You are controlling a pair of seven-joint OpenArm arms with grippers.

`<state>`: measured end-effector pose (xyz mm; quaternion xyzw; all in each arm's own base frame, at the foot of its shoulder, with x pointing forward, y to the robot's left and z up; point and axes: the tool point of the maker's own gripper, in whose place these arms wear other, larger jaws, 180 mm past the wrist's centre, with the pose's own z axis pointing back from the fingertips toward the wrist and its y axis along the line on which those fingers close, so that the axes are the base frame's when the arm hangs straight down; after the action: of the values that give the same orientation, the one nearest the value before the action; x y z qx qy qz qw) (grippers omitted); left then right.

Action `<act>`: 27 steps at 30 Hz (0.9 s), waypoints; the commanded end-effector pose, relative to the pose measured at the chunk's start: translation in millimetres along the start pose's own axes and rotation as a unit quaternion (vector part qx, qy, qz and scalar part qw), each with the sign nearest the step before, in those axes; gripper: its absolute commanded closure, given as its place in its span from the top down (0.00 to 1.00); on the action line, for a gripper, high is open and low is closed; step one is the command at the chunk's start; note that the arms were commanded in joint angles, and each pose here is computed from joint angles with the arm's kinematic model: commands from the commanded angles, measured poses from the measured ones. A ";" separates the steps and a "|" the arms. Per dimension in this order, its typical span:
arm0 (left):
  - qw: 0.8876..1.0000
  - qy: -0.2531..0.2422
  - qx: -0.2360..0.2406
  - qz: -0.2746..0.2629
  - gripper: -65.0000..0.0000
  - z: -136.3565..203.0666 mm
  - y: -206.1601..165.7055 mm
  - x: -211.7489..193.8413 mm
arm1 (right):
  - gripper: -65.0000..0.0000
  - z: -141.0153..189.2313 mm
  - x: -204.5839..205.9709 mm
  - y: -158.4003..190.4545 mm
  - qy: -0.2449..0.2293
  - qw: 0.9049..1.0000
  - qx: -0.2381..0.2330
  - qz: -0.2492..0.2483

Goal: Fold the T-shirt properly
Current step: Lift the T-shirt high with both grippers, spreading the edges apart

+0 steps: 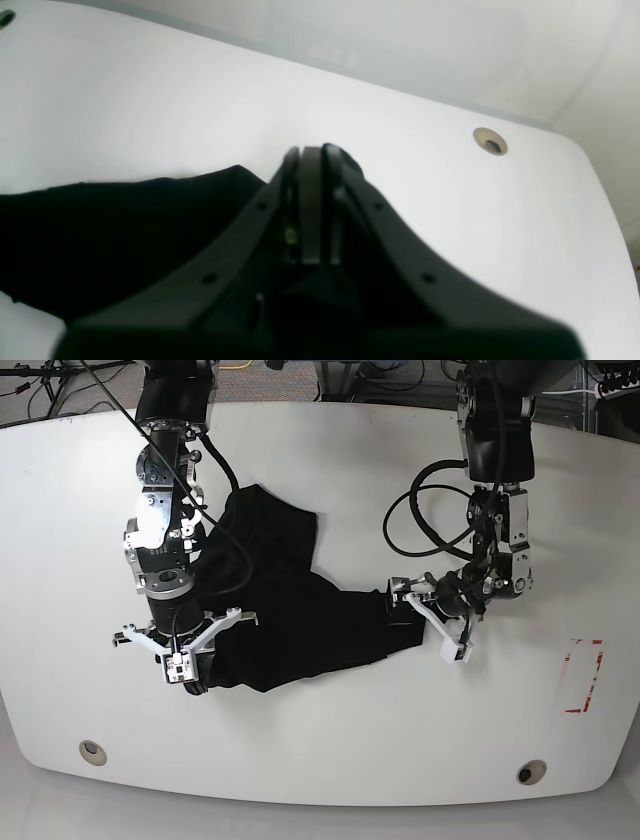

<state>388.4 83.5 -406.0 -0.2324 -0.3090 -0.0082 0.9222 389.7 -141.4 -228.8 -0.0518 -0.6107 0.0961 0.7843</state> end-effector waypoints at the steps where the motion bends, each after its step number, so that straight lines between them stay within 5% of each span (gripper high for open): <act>1: 1.000 0.029 0.000 -0.002 0.81 -4.7 -2.7 -8.6 | 0.00 1.3 20.8 -5.1 -0.035 0.999 -0.008 0.001; 12: 0.998 0.059 -0.006 -0.006 0.32 -16.6 -6.8 -20.6 | 0.00 1.0 20.3 -5.1 -0.034 0.999 -0.008 0.001; 18: 1.000 0.026 -0.001 -0.006 0.00 -16.3 -2.4 -11.2 | 0.00 0.8 19.7 -5.2 -0.033 0.999 -0.008 0.001; 27: 0.999 -0.043 0.012 -0.009 0.00 9.5 17.1 9.5 | 0.00 1.8 11.5 -4.6 -0.023 1.000 -0.007 0.002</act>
<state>384.0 91.3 -418.6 -0.2244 -0.3180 -0.0101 0.9211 388.6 -142.1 -231.4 -0.0532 -0.6083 0.0965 0.7860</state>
